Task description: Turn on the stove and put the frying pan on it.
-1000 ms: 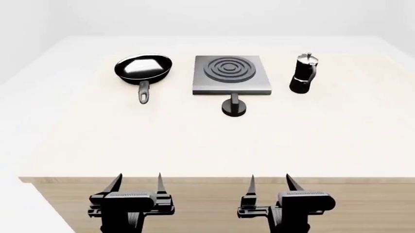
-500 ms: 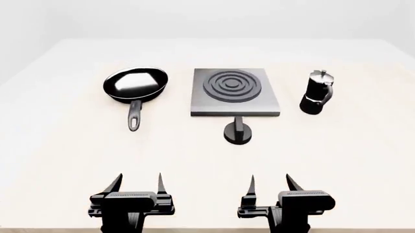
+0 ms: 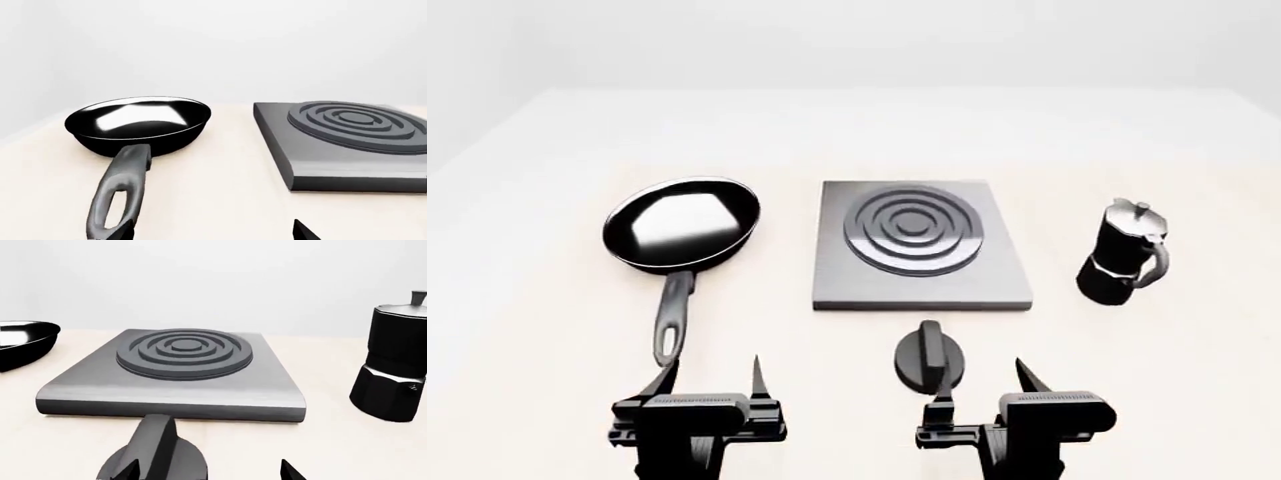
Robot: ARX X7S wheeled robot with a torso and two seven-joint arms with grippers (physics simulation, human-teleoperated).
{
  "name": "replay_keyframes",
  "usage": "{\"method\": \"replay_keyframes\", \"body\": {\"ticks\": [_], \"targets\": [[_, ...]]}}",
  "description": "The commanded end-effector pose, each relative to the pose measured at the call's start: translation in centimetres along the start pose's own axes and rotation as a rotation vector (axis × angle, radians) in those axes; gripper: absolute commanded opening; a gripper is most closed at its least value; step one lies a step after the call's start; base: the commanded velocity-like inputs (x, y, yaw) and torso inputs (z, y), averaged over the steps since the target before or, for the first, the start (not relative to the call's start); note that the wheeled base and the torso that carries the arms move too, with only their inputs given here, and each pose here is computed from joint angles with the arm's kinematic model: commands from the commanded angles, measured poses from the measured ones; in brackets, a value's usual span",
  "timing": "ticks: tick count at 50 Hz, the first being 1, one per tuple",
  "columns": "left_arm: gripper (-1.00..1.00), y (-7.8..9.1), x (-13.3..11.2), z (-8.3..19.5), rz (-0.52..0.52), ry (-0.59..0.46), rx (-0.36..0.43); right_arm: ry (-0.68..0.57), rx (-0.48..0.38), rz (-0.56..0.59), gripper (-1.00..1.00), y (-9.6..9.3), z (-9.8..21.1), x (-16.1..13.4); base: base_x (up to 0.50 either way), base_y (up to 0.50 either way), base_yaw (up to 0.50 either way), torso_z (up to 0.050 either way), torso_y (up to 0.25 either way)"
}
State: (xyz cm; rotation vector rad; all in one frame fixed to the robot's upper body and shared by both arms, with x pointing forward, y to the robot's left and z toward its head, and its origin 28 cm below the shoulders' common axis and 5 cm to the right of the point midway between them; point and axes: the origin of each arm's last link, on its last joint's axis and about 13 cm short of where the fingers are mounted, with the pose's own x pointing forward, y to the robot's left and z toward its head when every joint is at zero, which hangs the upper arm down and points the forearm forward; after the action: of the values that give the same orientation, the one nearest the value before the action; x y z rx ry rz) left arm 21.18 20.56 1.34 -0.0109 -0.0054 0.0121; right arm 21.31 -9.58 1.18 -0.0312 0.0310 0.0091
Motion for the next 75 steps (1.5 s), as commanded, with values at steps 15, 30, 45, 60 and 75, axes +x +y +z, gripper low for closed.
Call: {"method": "replay_keyframes", "body": {"ticks": [15,30,45,60,75], "targets": [[1.00,0.0,0.0,-0.1,0.002,-0.001,-0.002,0.001,0.000,0.000,1.00,0.0,-0.1,0.0,0.50,0.00,0.00,0.000,0.001],[1.00,0.0,0.0,-0.1,0.002,-0.001,-0.002,-0.032,0.009,0.012,1.00,-0.1,0.4,-0.4,0.30,0.00,0.00,0.000,0.000],[1.00,0.0,0.0,0.0,0.004,0.001,-0.001,0.055,-0.020,0.098,1.00,1.5,5.0,-0.6,0.00,0.00,0.00,0.000,0.000],[1.00,0.0,0.0,-0.1,0.004,0.001,-0.003,0.192,0.040,0.075,1.00,1.9,5.5,-0.5,0.00,0.00,0.00,0.000,0.000],[1.00,0.0,-0.1,0.0,0.003,-0.001,-0.005,0.297,0.055,0.052,1.00,2.4,6.2,-0.5,0.00,0.00,0.00,0.000,0.000]]}}
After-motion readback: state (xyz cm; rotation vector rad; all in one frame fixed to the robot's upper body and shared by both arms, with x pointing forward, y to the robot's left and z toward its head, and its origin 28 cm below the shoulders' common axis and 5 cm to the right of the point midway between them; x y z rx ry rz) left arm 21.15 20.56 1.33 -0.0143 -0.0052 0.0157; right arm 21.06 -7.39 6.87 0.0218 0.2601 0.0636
